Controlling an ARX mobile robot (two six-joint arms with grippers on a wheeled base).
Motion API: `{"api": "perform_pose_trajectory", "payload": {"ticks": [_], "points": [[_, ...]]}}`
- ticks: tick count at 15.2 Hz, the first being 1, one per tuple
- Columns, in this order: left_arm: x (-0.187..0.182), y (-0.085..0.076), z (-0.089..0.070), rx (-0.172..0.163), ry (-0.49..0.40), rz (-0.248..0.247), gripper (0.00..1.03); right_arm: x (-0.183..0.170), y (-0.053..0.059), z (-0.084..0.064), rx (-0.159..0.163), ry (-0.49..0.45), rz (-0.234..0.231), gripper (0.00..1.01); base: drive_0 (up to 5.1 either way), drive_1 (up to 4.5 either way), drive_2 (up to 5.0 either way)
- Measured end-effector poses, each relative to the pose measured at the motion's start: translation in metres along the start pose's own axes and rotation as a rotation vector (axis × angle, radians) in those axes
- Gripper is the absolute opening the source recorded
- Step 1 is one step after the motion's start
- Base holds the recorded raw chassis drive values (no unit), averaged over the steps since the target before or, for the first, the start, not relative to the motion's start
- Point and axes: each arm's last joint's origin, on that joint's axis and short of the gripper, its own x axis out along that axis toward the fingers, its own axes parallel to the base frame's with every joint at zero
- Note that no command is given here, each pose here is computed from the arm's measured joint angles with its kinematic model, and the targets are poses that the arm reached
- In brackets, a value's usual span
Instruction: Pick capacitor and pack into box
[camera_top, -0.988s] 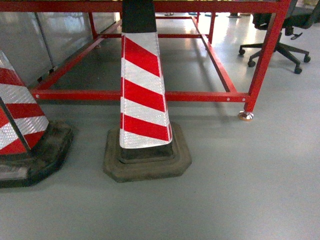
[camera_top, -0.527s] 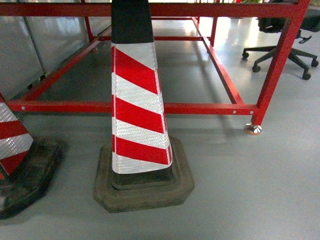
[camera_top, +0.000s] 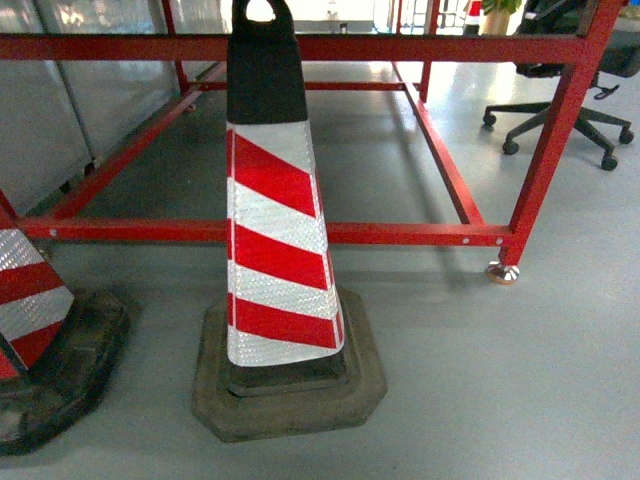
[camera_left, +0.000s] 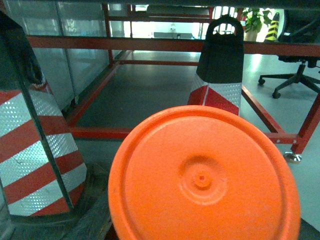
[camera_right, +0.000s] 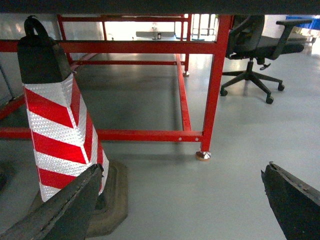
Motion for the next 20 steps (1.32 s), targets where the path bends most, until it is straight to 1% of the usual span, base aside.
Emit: {"api": "perform_pose_trajectory", "payload": {"ticks": [12,20], "points": [[0.0,-0.0001,0.0,0.011,0.0,-0.003,0.44,0.0,0.0,0.0,0.001,0.0,-0.001,0.98,0.0,0.0,0.0],[0.0,0.0,0.0,0.011,0.0,-0.001,0.44,0.0,0.0,0.0003,-0.002,-0.003,0.0,0.98,0.0,0.0,0.0]]}}
